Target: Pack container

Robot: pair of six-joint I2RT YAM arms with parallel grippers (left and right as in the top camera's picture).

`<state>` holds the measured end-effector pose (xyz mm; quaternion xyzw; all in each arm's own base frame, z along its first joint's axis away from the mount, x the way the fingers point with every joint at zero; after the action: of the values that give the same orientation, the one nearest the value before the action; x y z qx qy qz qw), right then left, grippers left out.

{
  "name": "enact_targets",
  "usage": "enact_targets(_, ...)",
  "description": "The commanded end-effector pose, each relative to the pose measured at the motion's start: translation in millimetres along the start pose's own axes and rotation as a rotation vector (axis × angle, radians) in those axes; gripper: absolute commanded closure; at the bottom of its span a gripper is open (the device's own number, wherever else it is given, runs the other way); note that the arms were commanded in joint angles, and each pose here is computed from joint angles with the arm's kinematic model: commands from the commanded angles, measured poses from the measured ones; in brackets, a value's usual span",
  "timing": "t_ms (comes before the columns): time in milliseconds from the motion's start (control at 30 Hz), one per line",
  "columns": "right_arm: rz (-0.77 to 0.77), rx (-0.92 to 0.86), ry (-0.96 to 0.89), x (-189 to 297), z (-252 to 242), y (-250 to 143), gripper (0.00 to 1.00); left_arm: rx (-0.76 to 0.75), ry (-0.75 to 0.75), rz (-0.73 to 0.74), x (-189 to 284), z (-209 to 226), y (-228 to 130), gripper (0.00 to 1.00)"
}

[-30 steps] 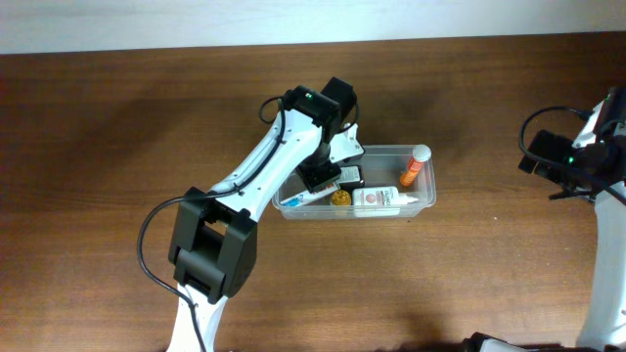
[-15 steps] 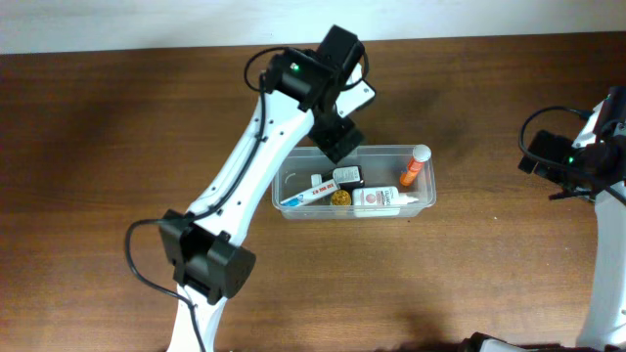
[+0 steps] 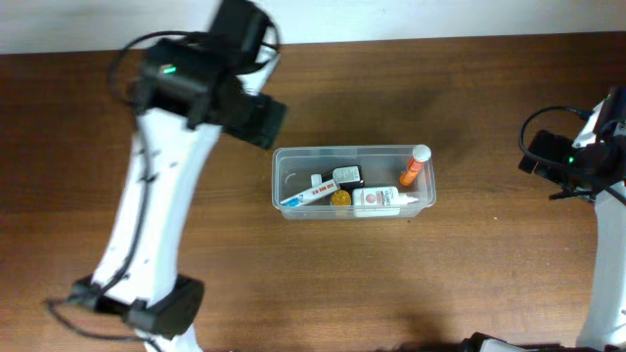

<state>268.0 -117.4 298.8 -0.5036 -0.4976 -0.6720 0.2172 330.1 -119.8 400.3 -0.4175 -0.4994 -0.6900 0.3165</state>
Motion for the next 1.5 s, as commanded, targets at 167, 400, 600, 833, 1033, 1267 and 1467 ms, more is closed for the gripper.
enact_targets(167, -0.015, -0.008, 0.001, 3, -1, 4, 0.02, 0.182, 0.012, -0.227, 97, 37, -50, 0.01)
enact_targets(400, -0.015, -0.009, 0.001, 3, -1, 4, 0.02, 0.282, -0.024, -0.294, 139, 42, -136, 0.01)
enact_targets(600, -0.015, -0.008, 0.001, 3, -1, 4, 0.02, 0.272, -0.145, -0.338, 148, 34, -173, 0.01)
enact_targets(833, -0.015, -0.009, 0.001, 3, -1, 4, 0.02, 0.270, -0.152, -0.334, 150, 34, -186, 0.01)
enact_targets(1033, -0.015, -0.008, 0.001, 3, -1, 4, 0.02, 0.266, -0.149, -0.297, 148, 33, -191, 0.01)
enact_targets(1267, -0.015, -0.008, 0.001, 3, -1, 4, 0.02, 0.258, -0.160, -0.280, 138, 31, -186, 0.01)
enact_targets(1467, -0.015, -0.008, 0.001, 3, -1, 4, 0.02, 0.019, -0.199, -0.300, 105, 19, -167, 0.01)
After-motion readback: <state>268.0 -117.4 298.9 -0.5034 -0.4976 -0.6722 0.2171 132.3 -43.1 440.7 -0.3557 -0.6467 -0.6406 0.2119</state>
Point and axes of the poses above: each gripper's point midway between its finger pads, its own x axis back along the fingers, its own z axis along the line the jaws close on, y = z × x, the point moved 9 cm from there along x, back along the fingers, and after that the axes turned 5 degrees about x, right-handed, at the moved point
